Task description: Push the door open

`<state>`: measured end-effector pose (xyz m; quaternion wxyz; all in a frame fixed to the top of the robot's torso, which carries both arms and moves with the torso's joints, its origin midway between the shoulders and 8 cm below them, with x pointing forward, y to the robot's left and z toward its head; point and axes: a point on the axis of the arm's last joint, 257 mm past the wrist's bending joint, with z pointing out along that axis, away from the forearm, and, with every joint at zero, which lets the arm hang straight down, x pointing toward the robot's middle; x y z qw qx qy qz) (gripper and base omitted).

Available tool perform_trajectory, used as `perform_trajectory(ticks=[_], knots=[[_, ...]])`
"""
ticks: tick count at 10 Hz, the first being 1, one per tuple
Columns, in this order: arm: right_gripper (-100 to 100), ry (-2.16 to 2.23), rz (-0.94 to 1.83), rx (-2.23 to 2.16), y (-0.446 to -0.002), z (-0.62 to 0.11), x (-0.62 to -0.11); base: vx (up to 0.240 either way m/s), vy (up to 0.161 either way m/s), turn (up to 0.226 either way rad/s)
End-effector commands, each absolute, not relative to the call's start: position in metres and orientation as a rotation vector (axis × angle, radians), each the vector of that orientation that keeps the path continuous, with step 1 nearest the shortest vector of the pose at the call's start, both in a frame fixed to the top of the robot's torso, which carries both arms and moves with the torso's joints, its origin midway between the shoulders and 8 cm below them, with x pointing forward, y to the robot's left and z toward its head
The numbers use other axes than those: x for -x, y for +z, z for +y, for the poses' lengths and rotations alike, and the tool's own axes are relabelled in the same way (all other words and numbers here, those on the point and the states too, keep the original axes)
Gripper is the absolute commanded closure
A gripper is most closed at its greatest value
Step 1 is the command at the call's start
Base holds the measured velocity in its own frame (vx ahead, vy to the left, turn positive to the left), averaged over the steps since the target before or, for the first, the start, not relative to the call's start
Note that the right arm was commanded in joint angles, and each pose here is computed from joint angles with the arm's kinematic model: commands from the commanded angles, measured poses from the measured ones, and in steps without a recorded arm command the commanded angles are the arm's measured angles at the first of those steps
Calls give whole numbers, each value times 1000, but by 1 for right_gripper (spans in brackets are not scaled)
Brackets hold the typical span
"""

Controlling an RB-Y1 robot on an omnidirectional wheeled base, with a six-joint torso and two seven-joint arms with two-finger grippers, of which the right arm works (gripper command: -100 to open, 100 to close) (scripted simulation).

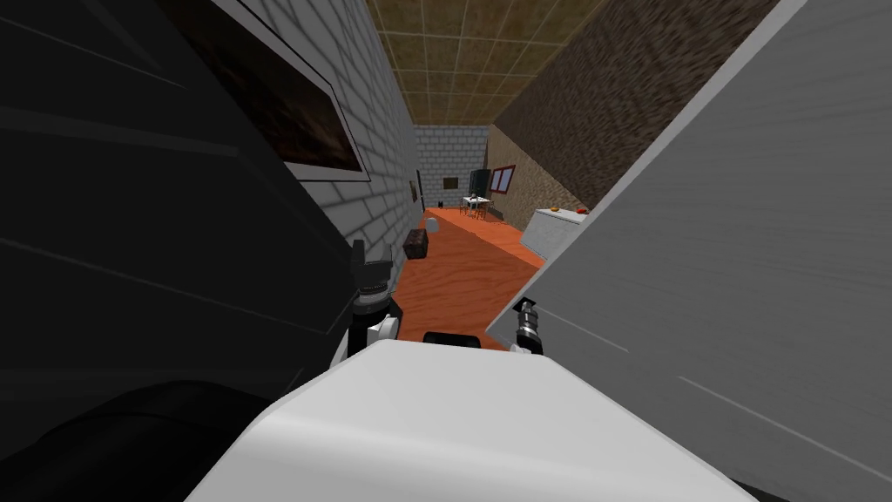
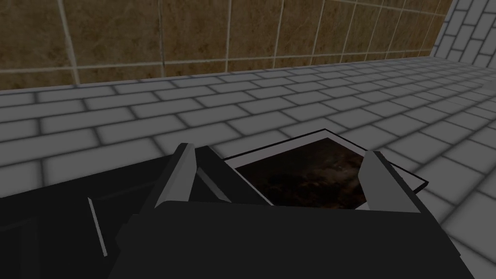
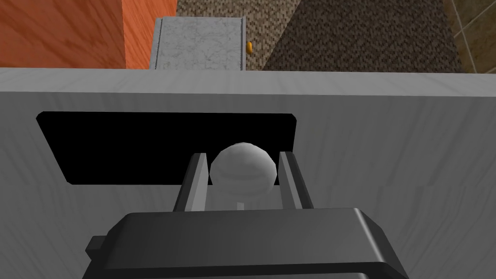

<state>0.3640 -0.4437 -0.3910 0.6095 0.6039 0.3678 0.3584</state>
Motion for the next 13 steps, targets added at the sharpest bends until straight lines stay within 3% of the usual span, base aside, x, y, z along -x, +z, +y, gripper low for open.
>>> perform_trajectory(ticks=[1,13], knots=[[100,802,819,-1398,-389,-457,-358,208,7,-66],[100,668,683,-1447,-387,-519,-319,208,-30,-54]])
